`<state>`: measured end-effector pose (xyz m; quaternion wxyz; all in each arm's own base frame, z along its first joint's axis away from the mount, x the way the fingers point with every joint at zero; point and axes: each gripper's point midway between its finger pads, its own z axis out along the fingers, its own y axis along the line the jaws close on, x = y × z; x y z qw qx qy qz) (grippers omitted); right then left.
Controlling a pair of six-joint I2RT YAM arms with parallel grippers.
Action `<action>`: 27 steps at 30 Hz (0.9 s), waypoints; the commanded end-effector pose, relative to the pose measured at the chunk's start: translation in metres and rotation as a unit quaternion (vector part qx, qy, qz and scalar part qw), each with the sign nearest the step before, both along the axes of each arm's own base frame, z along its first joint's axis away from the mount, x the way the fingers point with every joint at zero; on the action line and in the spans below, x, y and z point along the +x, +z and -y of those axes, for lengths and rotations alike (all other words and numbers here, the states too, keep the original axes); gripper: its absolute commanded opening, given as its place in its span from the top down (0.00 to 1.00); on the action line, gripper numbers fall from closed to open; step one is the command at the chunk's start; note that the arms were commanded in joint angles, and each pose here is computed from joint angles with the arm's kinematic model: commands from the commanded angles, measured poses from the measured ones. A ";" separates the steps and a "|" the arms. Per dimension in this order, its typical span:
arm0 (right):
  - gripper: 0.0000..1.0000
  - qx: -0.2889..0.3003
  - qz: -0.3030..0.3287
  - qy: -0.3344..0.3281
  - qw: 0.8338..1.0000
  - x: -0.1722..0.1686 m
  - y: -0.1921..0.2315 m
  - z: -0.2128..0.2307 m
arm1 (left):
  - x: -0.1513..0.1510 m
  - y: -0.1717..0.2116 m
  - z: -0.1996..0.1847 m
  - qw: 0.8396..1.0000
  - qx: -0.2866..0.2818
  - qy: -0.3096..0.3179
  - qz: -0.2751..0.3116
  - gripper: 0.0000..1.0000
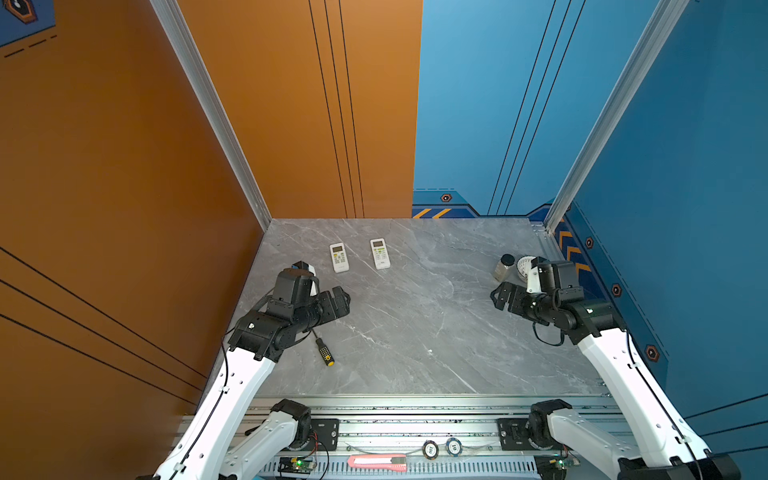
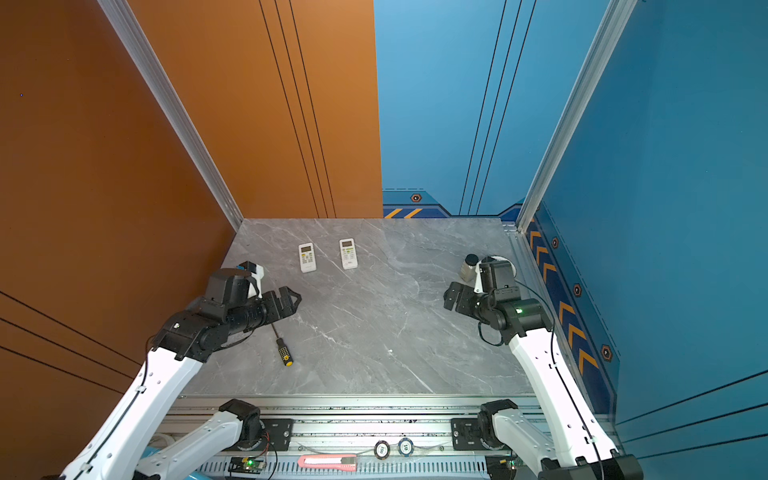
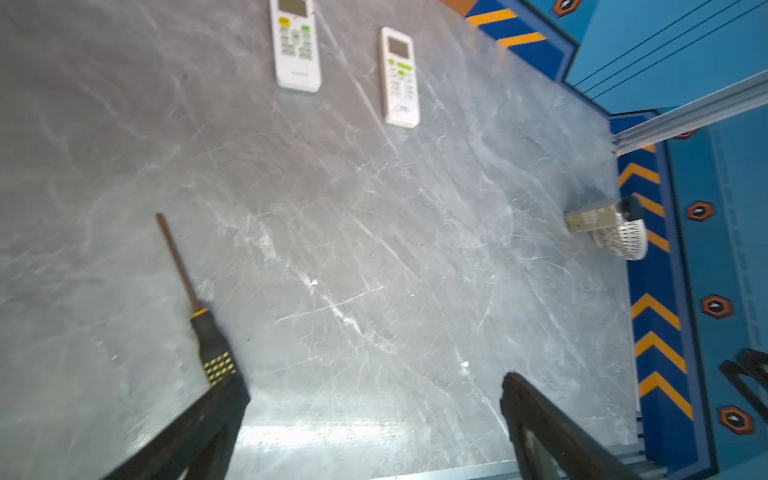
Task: Unload the batteries from the remote control
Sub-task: 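Grasp the nearer white remote with the left gripper while the right arm advances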
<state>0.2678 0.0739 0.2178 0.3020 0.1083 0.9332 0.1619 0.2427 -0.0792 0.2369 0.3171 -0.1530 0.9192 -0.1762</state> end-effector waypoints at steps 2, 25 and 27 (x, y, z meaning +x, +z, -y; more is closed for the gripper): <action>0.00 -0.017 -0.001 0.010 1.000 0.005 -0.006 -0.002 | -0.026 -0.031 -0.032 0.995 0.029 0.066 -0.073 0.02; 0.00 -0.036 0.019 0.211 0.977 0.092 -0.016 -0.204 | 0.194 -0.090 -0.019 0.978 0.143 0.042 -0.149 0.02; 0.00 -0.032 0.022 0.212 0.977 0.086 -0.012 -0.204 | 0.212 -0.108 -0.025 0.970 0.159 0.042 -0.176 0.02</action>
